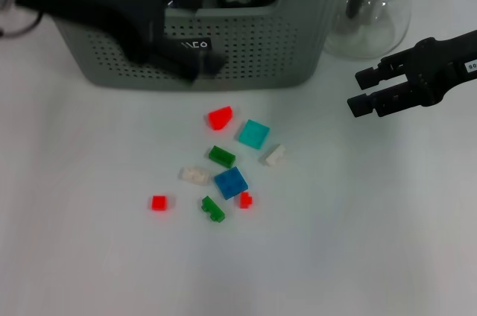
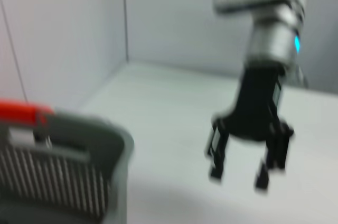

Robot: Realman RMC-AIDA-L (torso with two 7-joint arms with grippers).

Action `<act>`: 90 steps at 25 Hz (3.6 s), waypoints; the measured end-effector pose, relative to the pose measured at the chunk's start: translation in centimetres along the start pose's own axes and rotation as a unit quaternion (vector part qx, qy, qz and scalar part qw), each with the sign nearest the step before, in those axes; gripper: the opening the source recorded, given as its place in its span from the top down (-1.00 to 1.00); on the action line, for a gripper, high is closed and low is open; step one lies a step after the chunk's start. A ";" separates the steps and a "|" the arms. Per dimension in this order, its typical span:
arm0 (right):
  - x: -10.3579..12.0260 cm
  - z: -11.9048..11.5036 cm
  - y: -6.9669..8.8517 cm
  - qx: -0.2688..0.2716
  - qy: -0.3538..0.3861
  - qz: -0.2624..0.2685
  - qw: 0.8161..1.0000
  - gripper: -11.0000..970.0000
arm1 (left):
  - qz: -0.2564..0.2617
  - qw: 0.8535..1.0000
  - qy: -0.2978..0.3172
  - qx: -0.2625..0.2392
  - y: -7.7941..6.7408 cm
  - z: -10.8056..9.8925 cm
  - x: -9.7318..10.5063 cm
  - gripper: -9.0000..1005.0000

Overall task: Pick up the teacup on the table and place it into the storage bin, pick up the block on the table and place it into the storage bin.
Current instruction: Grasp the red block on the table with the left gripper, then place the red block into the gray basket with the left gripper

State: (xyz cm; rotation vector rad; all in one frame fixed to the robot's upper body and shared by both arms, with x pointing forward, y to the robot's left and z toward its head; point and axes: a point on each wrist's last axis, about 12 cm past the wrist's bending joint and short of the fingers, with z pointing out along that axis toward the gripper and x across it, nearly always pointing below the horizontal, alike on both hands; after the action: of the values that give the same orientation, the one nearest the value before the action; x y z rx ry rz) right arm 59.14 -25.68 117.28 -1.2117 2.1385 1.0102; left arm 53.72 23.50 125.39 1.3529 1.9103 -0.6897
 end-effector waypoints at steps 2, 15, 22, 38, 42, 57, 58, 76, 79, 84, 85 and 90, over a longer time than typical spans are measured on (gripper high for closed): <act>0.1 0.1 0.0 0.002 -0.001 -0.002 1.000 -0.42 | -0.008 1.000 0.030 -0.003 -0.3 0.5 1.0 -0.80; 0.1 0.6 0.0 0.001 -0.001 0.001 1.000 -0.42 | -0.025 0.959 0.282 0.030 -1.3 6.3 6.4 -0.80; 0.1 0.6 0.0 0.002 -0.004 0.003 1.000 -0.42 | 0.023 0.947 0.320 0.021 -2.1 10.5 5.7 -0.80; 0.3 0.4 0.0 0.003 -0.007 0.006 1.000 -0.42 | 0.065 0.934 0.351 0.016 -2.1 13.0 6.9 -0.68; 0.3 0.4 -0.1 0.004 -0.008 0.006 1.000 -0.42 | 0.075 0.932 0.355 0.011 -2.2 13.5 7.4 -0.40; 0.4 0.4 -0.1 0.005 -0.008 0.006 1.000 -0.42 | 0.085 0.931 0.354 0.009 -2.4 13.7 7.6 0.26; 0.4 0.4 -0.1 0.005 -0.008 0.006 1.000 -0.42 | 0.086 0.933 0.349 0.009 -2.5 13.5 7.5 0.31; 0.4 0.5 0.0 0.001 -0.006 0.003 1.000 -0.42 | -0.058 0.997 -0.021 -0.036 1.7 2.0 -4.7 0.58; 0.4 0.6 0.1 -0.001 -0.004 0.004 1.000 -0.42 | -0.091 0.988 -0.024 -0.124 6.0 2.7 -6.4 0.56; 0.3 0.7 0.1 -0.001 -0.003 0.004 1.000 -0.42 | -0.141 0.973 0.008 -0.184 10.6 6.0 -5.8 0.54; 0.3 0.7 0.1 -0.001 -0.003 0.004 1.000 -0.42 | -0.146 0.969 0.015 -0.200 11.5 6.9 -5.5 0.53; 0.1 0.7 0.1 -0.003 -0.002 0.005 1.000 -0.42 | -0.158 0.953 0.061 -0.249 13.3 9.5 -4.3 0.50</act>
State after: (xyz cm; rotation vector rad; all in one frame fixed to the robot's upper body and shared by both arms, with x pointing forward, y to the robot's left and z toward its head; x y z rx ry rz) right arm 59.01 -25.10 116.80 -1.2017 2.1423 1.0219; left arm 69.49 18.07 122.41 0.7969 2.2338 -0.2367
